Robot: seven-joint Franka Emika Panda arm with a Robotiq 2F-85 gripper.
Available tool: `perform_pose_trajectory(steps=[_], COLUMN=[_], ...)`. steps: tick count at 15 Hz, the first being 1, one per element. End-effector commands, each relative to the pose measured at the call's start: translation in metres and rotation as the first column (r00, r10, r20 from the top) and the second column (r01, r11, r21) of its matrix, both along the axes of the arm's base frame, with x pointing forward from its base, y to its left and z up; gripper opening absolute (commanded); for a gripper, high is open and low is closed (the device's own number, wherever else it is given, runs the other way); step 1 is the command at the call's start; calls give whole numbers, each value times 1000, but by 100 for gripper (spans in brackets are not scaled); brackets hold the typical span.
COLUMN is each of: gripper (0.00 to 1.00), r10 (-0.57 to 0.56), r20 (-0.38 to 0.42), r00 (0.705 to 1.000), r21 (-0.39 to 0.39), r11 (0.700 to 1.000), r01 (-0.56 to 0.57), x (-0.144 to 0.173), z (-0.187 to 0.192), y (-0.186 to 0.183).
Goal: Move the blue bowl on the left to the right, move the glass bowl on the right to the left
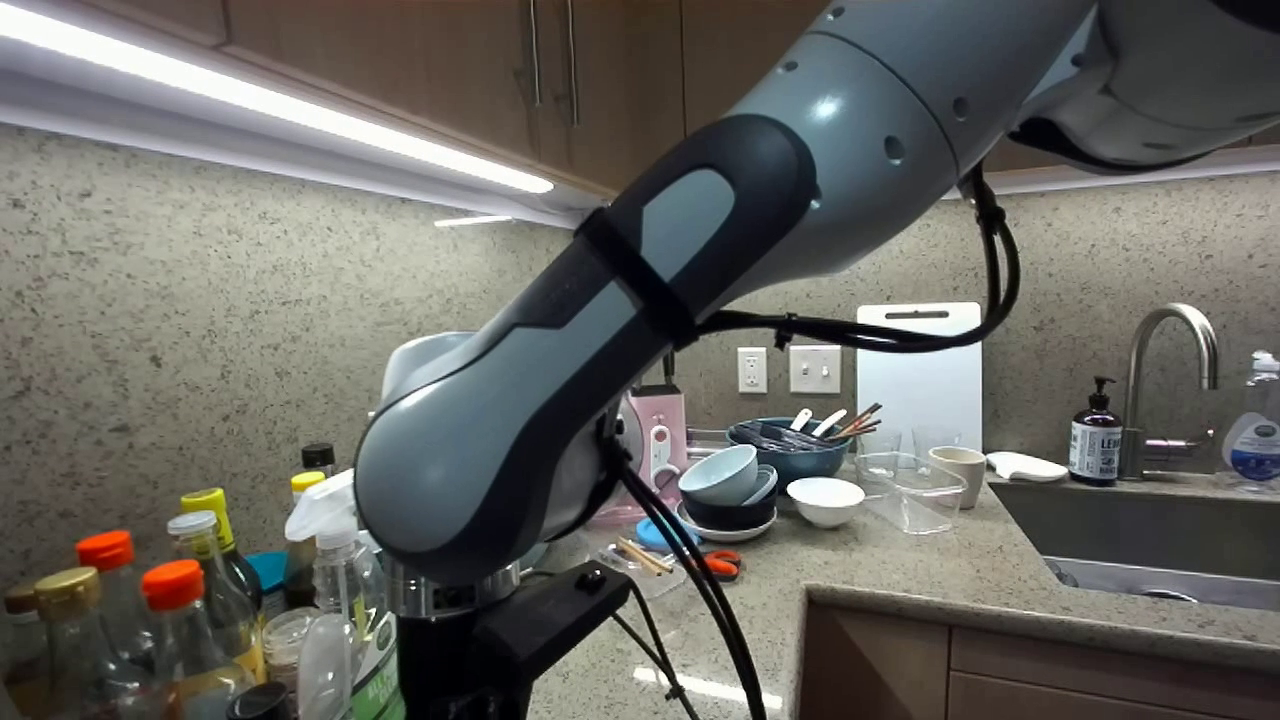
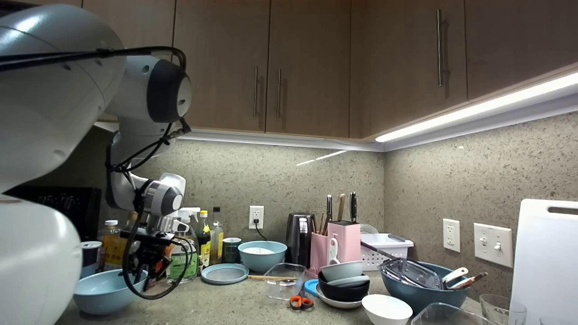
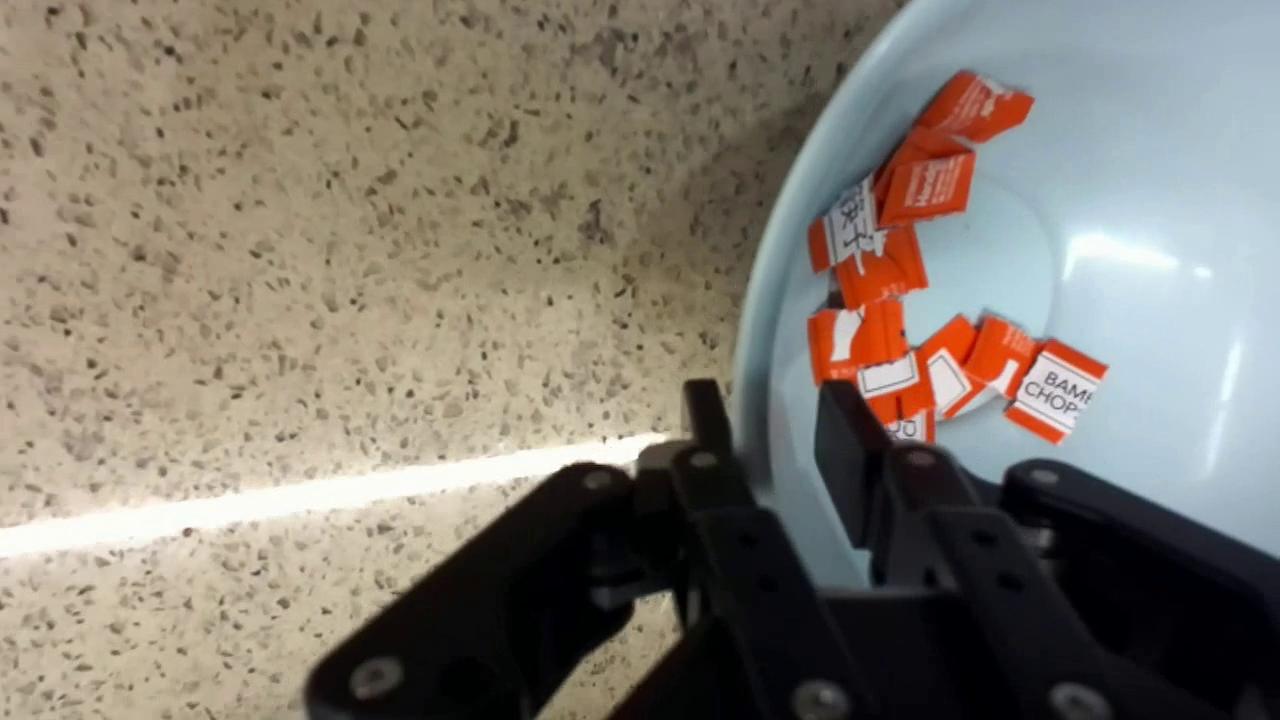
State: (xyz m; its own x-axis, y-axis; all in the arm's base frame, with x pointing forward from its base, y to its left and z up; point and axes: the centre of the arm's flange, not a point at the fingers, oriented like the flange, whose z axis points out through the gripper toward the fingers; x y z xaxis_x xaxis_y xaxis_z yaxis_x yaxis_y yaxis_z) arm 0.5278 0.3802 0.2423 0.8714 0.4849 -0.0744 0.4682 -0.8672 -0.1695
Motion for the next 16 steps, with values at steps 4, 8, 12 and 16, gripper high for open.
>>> perform_pose_trajectory(steps=[4, 8, 12, 16], gripper=[4, 7, 7, 7], r10=[25, 21, -22, -145], r20=[100, 145, 142, 121], r00=[995, 989, 990, 982], r21=[-67, -123, -162, -224], r11=[998, 992, 986, 960], r01=[-19, -3, 46, 170], x=[2, 12, 19, 7], z=[25, 34, 35, 37], y=[-15, -38, -63, -84])
